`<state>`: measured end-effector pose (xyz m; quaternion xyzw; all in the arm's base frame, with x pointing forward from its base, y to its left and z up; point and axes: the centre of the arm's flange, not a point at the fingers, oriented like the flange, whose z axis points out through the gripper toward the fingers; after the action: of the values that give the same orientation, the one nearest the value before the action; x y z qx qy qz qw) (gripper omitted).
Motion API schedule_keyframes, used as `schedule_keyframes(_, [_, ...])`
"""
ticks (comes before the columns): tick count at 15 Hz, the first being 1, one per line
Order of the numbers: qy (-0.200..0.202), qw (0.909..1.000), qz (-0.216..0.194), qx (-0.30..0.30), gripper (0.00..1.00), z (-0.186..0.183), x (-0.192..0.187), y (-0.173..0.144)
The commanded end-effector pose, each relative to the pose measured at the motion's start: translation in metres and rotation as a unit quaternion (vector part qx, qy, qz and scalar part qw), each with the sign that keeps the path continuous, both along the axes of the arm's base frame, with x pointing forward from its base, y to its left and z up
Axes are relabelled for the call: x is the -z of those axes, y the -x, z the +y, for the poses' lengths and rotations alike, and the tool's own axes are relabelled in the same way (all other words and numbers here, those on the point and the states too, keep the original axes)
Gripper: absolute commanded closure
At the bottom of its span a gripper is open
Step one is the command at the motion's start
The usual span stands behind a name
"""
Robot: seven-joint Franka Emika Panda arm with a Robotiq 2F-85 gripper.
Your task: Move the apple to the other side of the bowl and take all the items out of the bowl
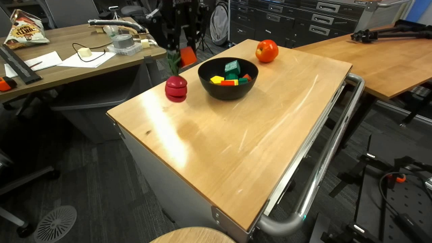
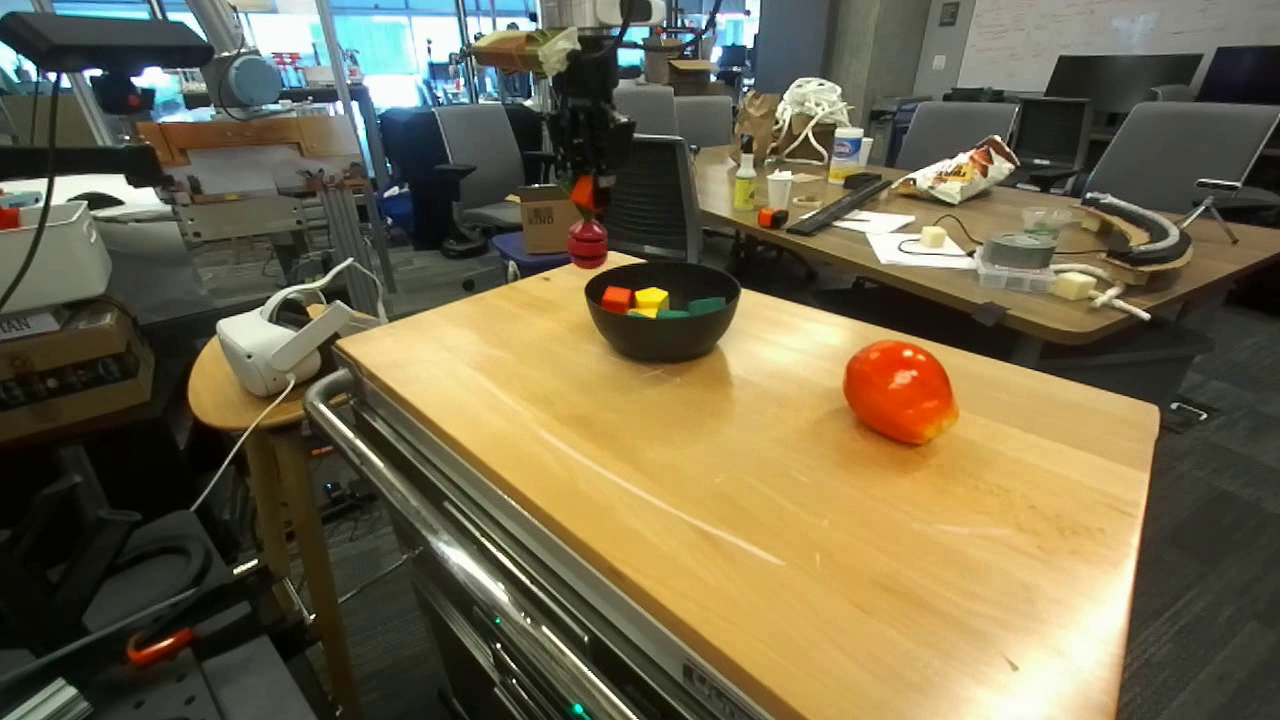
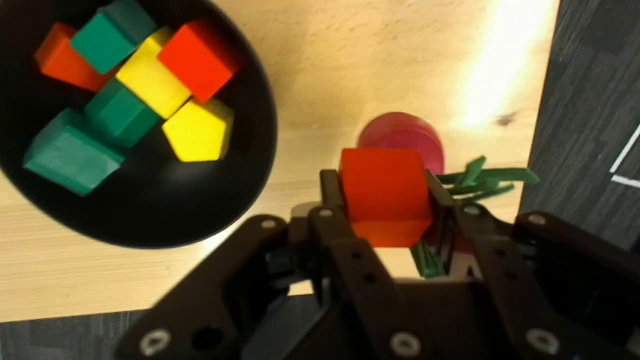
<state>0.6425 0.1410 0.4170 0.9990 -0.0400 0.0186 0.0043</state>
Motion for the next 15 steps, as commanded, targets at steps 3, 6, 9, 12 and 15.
schedule_keyframes(3, [0.011, 0.9981, 0.004, -0.061, 0.86, 0.041, 0.028, 0.018])
schedule_keyframes(6, [0.017, 0.9977, 0.014, -0.063, 0.86, 0.042, 0.043, 0.019])
schedule_keyframes(9, [0.016, 0.9980, 0.020, -0.057, 0.86, 0.036, 0.055, 0.016])
schedule_keyframes(12, [0.022, 0.9981, 0.027, -0.051, 0.86, 0.027, 0.064, 0.014])
schedule_keyframes(15, [0.026, 0.9982, 0.034, -0.041, 0.86, 0.016, 0.074, 0.012])
